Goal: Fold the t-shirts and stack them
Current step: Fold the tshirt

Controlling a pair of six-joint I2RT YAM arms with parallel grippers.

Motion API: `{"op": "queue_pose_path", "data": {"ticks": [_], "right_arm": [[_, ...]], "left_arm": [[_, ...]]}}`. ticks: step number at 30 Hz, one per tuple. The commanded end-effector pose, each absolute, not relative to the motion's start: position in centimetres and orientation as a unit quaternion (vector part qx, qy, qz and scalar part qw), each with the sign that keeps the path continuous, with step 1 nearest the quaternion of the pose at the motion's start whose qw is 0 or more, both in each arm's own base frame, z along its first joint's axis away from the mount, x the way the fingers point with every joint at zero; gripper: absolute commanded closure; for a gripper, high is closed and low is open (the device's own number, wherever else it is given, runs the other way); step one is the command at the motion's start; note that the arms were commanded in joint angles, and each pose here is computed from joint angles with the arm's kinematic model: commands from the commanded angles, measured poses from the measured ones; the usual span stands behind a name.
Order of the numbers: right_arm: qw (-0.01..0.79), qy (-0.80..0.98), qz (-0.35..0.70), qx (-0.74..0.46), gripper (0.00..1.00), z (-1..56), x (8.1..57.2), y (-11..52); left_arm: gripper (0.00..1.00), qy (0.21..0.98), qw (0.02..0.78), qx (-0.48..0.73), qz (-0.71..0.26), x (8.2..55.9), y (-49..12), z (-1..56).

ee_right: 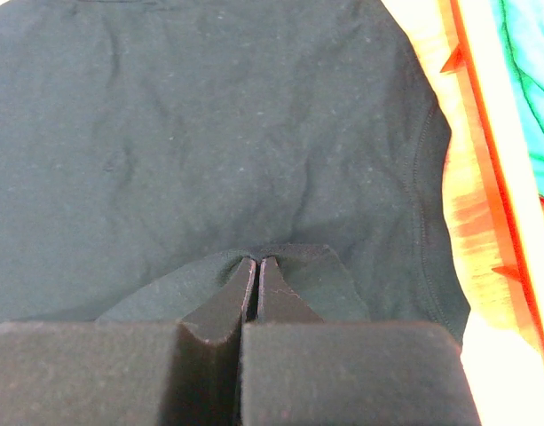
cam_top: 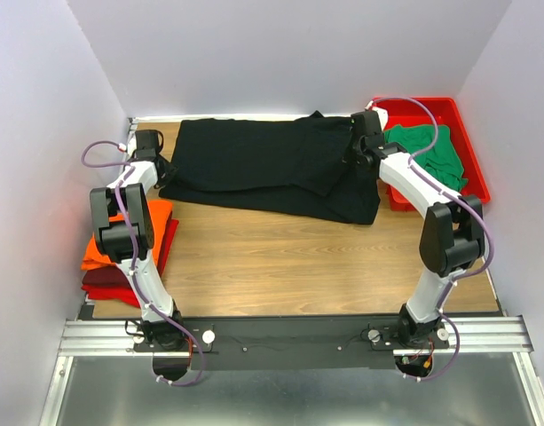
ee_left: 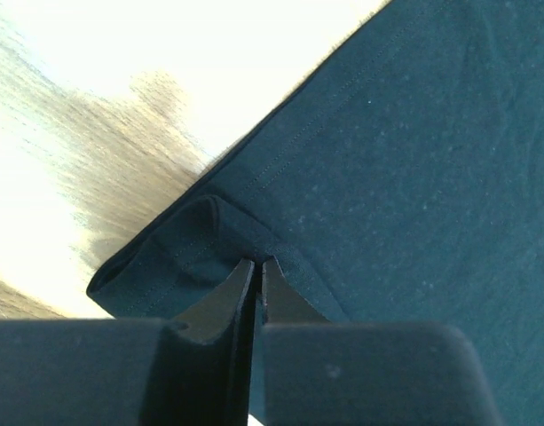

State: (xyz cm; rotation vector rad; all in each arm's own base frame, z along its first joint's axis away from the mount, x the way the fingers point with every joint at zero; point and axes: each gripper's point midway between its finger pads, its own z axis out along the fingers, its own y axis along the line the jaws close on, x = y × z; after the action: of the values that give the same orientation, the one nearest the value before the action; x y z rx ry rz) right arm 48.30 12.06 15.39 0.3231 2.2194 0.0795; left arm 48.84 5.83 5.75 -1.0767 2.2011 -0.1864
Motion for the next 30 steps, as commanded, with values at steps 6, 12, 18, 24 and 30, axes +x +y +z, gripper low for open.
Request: {"op": "queue_pose_path", "data": {"ticks": [6,12,18,24,30], "right_arm": [[0.424,0.894,0.037,0.137,1.0,13.6,49.6,11.8],[0.426,0.893,0.038,0.139,1.0,13.4,50.7,11.7],[0.426,0.894,0.038,0.137,1.0,12.7,52.2,11.6],[0.428,0.893,0.049,0.134,1.0,12.7,53.3,12.0],[0.425,0.894,0.052,0.132,1.0,12.3,53.8,12.2]], "left_arm": [[0.79,0.843,0.353,-0.398,-0.083,50.3,5.6,6.8],[0.67,0.84,0.364,-0.392,-0.092,51.3,5.6,7.2],[0.52,0.838,0.382,-0.37,-0.118,52.5,5.2,8.5],[0.49,0.836,0.384,-0.372,-0.124,51.3,4.7,9.2],[0.51,0.827,0.373,-0.409,-0.096,48.5,4.7,8.2]]}}
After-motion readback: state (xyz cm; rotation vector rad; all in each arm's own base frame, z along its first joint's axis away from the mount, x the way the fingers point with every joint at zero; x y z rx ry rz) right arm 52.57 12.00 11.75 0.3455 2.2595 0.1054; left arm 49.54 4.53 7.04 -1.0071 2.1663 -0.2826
